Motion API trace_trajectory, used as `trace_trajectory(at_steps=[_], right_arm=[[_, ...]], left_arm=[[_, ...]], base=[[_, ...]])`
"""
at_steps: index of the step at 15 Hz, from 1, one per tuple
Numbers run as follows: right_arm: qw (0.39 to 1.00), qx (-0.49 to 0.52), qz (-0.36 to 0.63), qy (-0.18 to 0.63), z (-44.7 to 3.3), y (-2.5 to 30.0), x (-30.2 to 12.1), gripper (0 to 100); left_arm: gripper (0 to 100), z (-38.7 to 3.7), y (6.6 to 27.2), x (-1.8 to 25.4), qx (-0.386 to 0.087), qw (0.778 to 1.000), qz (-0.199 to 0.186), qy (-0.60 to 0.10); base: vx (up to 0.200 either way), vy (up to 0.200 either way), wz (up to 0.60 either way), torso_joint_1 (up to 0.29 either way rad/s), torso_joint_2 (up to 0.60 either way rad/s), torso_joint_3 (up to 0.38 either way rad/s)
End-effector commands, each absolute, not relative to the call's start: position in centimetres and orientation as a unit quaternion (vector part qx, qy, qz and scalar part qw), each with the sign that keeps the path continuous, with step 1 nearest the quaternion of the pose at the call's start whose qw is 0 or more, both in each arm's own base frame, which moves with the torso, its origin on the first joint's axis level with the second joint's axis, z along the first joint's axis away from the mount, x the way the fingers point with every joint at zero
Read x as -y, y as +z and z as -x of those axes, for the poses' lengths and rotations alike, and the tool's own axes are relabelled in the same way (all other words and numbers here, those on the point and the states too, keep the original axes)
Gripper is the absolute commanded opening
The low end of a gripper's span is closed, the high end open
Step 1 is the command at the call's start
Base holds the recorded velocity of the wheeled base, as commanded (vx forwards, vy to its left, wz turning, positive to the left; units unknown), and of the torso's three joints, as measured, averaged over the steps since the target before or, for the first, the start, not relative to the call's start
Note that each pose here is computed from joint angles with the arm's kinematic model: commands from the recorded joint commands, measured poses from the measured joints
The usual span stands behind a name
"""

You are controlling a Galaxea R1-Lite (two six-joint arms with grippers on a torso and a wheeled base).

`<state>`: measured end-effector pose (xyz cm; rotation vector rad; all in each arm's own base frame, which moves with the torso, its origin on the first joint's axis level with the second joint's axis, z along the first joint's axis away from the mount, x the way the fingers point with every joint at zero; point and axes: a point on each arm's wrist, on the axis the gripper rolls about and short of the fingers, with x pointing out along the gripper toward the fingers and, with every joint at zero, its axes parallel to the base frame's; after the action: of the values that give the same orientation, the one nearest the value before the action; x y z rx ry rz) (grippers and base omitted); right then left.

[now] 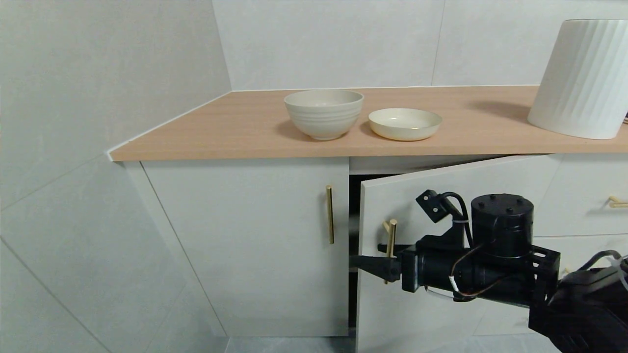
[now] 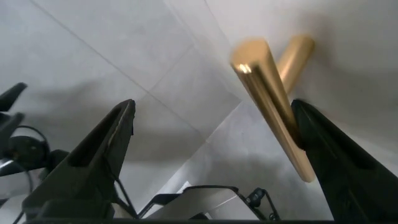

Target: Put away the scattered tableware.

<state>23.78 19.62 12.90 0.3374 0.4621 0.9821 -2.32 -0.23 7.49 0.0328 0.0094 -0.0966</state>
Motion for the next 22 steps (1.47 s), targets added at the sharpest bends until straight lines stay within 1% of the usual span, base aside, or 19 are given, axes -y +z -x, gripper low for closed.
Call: trace_trajectory(at_steps=[1,3,5,6,7,8,10,11,12,13,14,15,16,17,18,21,22], right_arm=[[0.844,-0.212,-0.161,0.465,-22.7,13.6,-18.7,100],[0.845,-0.206,-0.162,0.467,-22.3,13.8,-18.4,100],[0.842,-0.198,-0.161,0.476,-21.8,14.2,-18.6,100],[0.840,-0.201,-0.160,0.477,-21.6,14.1,-18.6,100],[0.840,-0.202,-0.160,0.477,-21.6,14.0,-18.6,100],[0.838,-0.204,-0.158,0.481,-21.4,13.9,-18.8,100],[0.837,-0.207,-0.157,0.482,-21.3,13.8,-18.9,100],[0.837,-0.209,-0.157,0.481,-21.4,13.7,-18.9,100],[0.837,-0.209,-0.157,0.481,-21.4,13.7,-18.9,100],[0.836,-0.212,-0.156,0.482,-21.4,13.5,-19.0,100],[0.835,-0.215,-0.156,0.482,-21.3,13.4,-19.1,100],[0.835,-0.217,-0.156,0.481,-21.4,13.3,-19.2,100],[0.835,-0.218,-0.155,0.482,-21.4,13.2,-19.2,100],[0.835,-0.218,-0.156,0.481,-21.4,13.2,-19.2,100],[0.835,-0.218,-0.155,0.481,-21.4,13.2,-19.2,100],[0.835,-0.219,-0.155,0.481,-21.5,13.1,-19.2,100],[0.835,-0.221,-0.155,0.480,-21.5,13.0,-19.3,100]], left_arm=[[100,2.3,7.5,0.2,-0.005,0.999,-0.022,-0.048],[100,2.3,7.5,0.3,-0.003,0.998,-0.025,-0.053],[100,2.4,7.8,0.4,0.004,0.996,-0.044,-0.077],[100,2.8,9.0,0.5,0.024,0.994,-0.045,-0.100],[100,3.1,9.7,0.5,0.035,0.991,-0.046,-0.116],[100,3.8,12.8,0.8,0.036,0.982,-0.036,-0.183],[100,2.8,16.8,1.2,-0.020,0.963,-0.020,-0.268],[100,1.0,18.8,1.3,-0.052,0.950,-0.008,-0.307],[100,0.4,19.2,1.3,-0.062,0.947,-0.004,-0.315],[100,-3.5,21.0,1.5,-0.125,0.925,0.023,-0.359],[100,-6.4,21.2,1.8,-0.166,0.903,0.031,-0.395],[100,-9.2,21.0,2.5,-0.196,0.885,0.033,-0.421],[100,-11.0,20.6,3.0,-0.213,0.876,0.036,-0.431],[100,-13.8,19.7,3.7,-0.231,0.866,0.042,-0.441],[100,-16.0,18.6,4.4,-0.249,0.857,0.048,-0.449],[100,-19.9,14.7,5.5,-0.301,0.839,0.070,-0.448],[100,-20.5,14.2,5.7,-0.300,0.839,0.070,-0.449]], base=[[0.000,0.000,0.00,0.000,0.00,0.000],[0.000,0.000,0.00,0.000,0.00,0.000],[0.000,0.000,0.00,0.000,0.00,0.000],[0.000,0.000,0.00,0.000,0.00,0.000],[0.000,0.000,0.00,0.000,0.00,0.000],[0.000,0.000,0.00,0.000,0.00,0.000],[0.000,0.000,0.00,0.000,0.00,0.000],[0.000,0.000,0.00,0.000,0.00,0.000],[0.000,0.000,0.00,0.000,0.00,0.000],[0.000,0.000,0.00,0.000,0.00,0.000],[0.000,0.000,0.00,0.000,0.00,0.000],[0.000,0.000,0.00,0.000,0.00,0.000],[0.000,0.000,0.00,0.000,0.00,0.000],[0.000,0.000,0.00,0.000,0.00,0.000],[0.000,0.000,0.00,0.000,0.00,0.000],[0.000,0.000,0.00,0.000,0.00,0.000],[0.000,0.000,0.00,0.000,0.00,0.000]])
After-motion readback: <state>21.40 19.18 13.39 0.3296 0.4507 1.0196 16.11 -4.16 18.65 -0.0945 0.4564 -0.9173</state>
